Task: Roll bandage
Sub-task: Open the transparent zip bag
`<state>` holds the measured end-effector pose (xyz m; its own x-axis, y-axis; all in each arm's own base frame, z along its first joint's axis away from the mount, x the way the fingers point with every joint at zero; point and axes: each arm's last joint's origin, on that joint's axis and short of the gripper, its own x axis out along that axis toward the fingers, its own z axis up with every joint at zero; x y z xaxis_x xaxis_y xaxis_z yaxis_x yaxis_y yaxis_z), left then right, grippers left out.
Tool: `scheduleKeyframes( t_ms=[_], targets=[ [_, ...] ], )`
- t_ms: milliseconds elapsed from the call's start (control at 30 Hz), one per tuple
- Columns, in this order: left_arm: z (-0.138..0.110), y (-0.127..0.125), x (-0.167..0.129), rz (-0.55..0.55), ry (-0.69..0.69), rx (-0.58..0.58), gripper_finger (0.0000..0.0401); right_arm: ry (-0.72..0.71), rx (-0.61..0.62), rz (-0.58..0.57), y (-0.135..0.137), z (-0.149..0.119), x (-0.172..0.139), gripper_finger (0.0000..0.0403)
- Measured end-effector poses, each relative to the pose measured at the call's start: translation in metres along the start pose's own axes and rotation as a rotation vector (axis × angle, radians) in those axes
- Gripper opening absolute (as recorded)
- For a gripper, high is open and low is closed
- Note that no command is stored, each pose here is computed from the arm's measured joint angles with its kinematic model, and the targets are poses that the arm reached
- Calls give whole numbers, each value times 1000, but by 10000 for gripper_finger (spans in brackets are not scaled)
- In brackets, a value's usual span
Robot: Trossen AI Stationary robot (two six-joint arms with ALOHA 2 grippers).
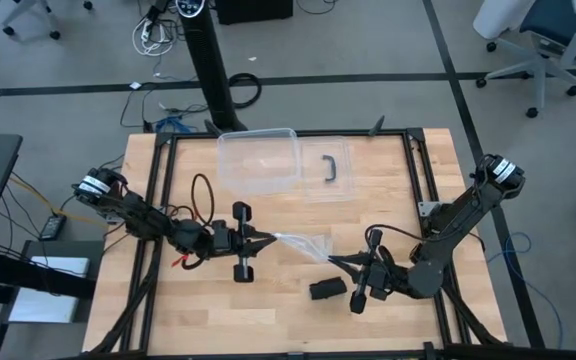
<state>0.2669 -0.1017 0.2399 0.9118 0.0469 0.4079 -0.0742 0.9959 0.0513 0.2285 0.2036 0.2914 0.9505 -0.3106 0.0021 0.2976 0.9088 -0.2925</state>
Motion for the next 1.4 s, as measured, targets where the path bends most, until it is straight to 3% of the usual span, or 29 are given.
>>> scheduleKeyframes(
  t_ms=[200, 467, 600, 733, 900, 1067, 1400],
  targets=[
    [-1, 0, 0, 14, 16, 9, 4, 19, -5, -27, -1, -2, 1, 11],
    [-17, -1, -2, 55, 179, 69, 1, 62, 2, -149, -1, -5, -6, 105],
    [-29, -3, -5, 47, 300, 82, 1, 70, -5, -71, 6, -10, -14, 129],
    [-40, -4, -9, 30, 405, 81, 0, 116, 84, 79, 6, -21, -2, 107],
    [-44, -8, -12, 4, 453, 91, 0, 285, 136, 110, -9, -49, 33, 14],
    [-44, -9, -12, 1, 451, 91, 0, 345, 170, 207, -10, -66, 60, 5],
    [-45, -10, -14, -5, 473, 78, 0, 359, 153, 194, -8, -75, 69, 2]
  ],
)
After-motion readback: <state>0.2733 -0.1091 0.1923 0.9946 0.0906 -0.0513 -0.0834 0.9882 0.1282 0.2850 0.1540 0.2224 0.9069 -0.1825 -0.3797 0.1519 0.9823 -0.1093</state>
